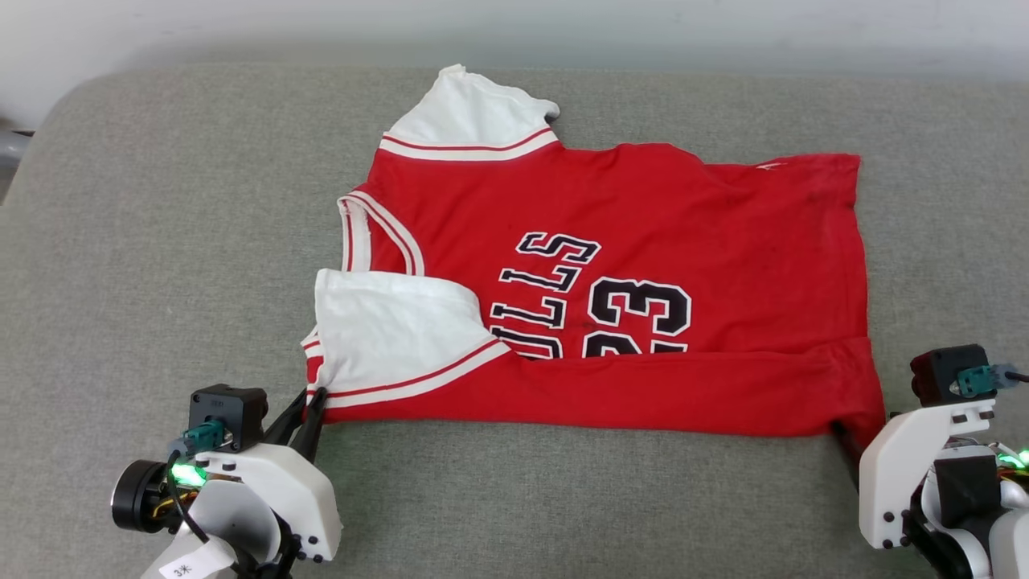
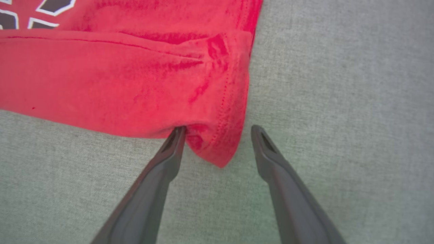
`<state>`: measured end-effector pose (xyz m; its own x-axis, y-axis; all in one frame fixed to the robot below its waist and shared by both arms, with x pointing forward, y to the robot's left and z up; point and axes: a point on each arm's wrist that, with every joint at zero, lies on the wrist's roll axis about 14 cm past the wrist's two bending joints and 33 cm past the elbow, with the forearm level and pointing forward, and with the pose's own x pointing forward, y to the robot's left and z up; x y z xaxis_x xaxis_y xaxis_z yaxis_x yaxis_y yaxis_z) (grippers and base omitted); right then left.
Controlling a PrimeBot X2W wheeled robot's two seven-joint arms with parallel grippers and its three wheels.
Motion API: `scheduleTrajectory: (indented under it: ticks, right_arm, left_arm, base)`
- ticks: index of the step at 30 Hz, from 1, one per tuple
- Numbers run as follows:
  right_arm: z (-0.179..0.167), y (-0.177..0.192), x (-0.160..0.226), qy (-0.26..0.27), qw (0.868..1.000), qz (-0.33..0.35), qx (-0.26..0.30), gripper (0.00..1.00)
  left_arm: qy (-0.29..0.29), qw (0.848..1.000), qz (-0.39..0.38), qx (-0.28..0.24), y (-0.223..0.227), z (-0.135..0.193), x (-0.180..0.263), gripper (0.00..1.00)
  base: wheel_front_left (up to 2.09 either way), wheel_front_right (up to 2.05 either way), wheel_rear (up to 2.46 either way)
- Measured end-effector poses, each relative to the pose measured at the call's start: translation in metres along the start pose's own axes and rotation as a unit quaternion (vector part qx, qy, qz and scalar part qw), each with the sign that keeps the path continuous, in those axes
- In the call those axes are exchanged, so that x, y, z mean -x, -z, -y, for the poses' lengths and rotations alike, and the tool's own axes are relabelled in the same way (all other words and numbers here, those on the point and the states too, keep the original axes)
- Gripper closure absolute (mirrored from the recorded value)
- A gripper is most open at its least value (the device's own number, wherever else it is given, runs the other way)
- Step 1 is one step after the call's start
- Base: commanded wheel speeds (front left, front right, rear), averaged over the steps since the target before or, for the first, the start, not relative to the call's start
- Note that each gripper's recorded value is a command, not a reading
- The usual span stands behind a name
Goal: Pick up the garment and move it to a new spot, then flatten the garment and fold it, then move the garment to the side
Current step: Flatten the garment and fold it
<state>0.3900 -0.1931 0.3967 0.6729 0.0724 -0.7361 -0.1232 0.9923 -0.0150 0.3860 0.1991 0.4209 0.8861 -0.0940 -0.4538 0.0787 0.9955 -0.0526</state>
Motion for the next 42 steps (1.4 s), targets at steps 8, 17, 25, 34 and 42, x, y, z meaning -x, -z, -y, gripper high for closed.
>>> scheduleTrajectory:
  ticks: [8, 17, 25, 34, 42]
  right_arm:
    - [-0.001, 0.008, -0.015, 0.010, 1.000, -0.024, 0.009, 0.00]
    - [-0.007, 0.017, -0.031, 0.001, 0.999, -0.043, -0.005, 1.00]
    - [0.004, 0.011, -0.020, 0.011, 0.999, -0.024, -0.019, 1.00]
    - [0.029, 0.015, 0.016, 0.033, 0.999, -0.009, -0.034, 1.00]
    - [0.035, 0.051, 0.047, 0.036, 0.997, -0.051, -0.049, 1.00]
  left_arm:
    - [0.001, 1.000, 0.010, -0.001, -0.005, 0.001, 0.004, 1.00]
    - [-0.001, 1.000, -0.009, -0.009, 0.005, -0.001, 0.001, 1.00]
    - [-0.001, 1.000, -0.017, -0.013, 0.011, -0.001, 0.008, 1.00]
    - [0.020, 0.999, -0.039, -0.021, 0.028, 0.012, 0.033, 1.00]
    - [0.030, 0.998, -0.058, -0.013, 0.047, 0.023, 0.056, 1.00]
  base:
    - [0.00, 0.00, 0.00]
    - [0.00, 0.00, 0.00]
    - [0.00, 0.00, 0.00]
    - [0.00, 0.00, 0.00]
    - [0.00, 0.00, 0.00]
